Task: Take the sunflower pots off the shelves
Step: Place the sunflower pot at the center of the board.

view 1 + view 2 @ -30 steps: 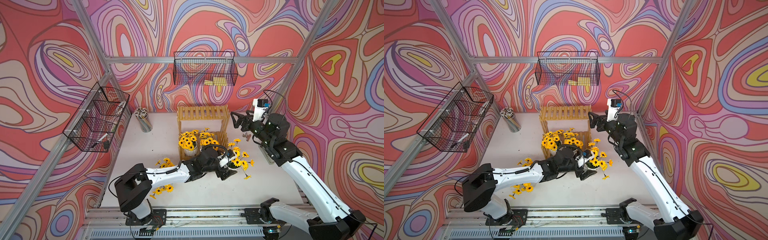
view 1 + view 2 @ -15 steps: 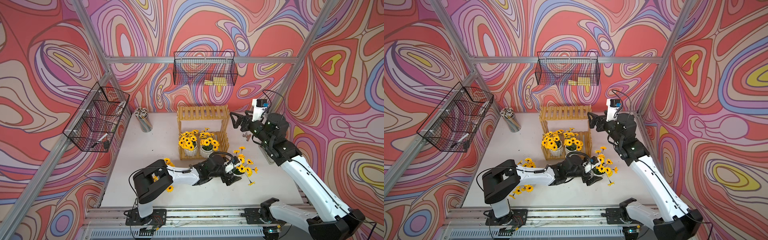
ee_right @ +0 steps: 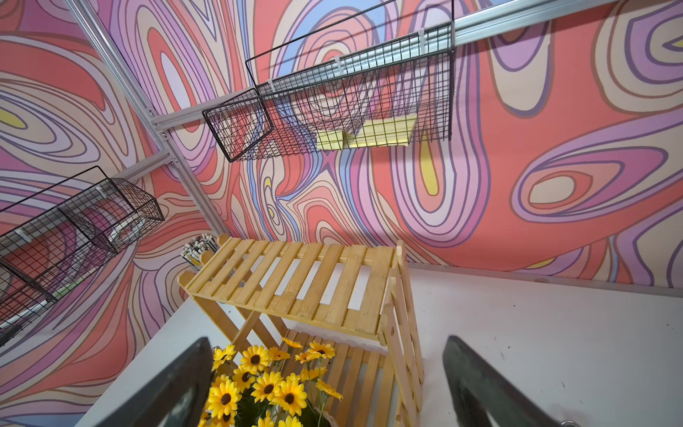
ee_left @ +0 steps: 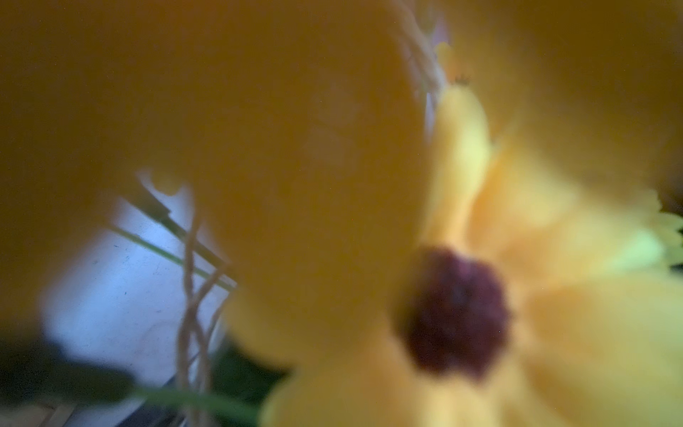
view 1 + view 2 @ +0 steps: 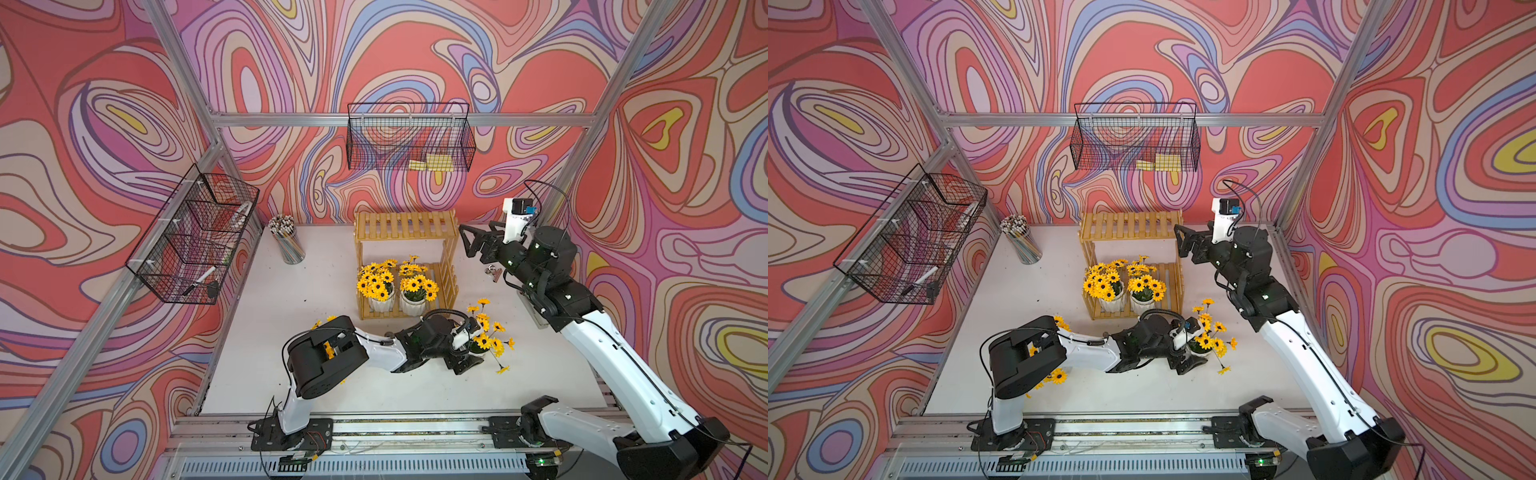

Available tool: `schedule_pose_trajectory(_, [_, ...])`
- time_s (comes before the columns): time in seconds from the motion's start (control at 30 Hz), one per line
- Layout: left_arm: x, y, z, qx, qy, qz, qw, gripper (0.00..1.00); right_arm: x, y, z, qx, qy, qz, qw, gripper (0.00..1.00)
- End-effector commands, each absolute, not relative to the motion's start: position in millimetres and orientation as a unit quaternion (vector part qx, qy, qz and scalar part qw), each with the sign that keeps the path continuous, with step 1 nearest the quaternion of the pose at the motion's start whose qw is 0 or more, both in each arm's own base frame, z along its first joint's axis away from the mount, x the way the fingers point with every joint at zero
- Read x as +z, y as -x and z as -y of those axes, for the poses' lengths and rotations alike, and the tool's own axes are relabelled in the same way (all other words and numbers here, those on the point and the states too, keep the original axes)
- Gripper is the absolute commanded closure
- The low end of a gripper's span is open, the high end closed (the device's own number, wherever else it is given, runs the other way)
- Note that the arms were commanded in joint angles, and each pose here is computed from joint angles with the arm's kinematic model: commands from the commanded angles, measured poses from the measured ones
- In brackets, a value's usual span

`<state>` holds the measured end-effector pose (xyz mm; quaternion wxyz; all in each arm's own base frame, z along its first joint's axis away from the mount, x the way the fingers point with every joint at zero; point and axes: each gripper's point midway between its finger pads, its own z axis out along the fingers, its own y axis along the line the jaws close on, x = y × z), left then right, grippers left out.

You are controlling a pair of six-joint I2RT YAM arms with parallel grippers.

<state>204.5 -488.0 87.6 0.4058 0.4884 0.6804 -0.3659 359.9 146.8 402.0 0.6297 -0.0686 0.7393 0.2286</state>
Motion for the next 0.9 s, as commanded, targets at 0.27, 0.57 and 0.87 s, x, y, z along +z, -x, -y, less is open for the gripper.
schedule_pose_trajectory(0.27, [114.7, -202.2, 512.5, -0.413, -0.484, -0.635, 0.438, 1.0, 392.1, -364.6, -147.0, 0.23, 0.065, -0.745, 0.623, 0.02])
schedule_pose_trajectory(0.57, [99.9, -201.1, 511.8, -0.409, -0.487, -0.644, 0.425, 1.0, 389.4, -365.4, -147.7, 0.23, 0.065, -0.746, 0.621, 0.02])
schedule_pose_trajectory(0.87, [86.9, -198.1, 510.4, -0.404, -0.497, -0.65, 0.408, 0.82, 387.9, -366.1, -148.2, 0.231, 0.065, -0.748, 0.619, 0.02])
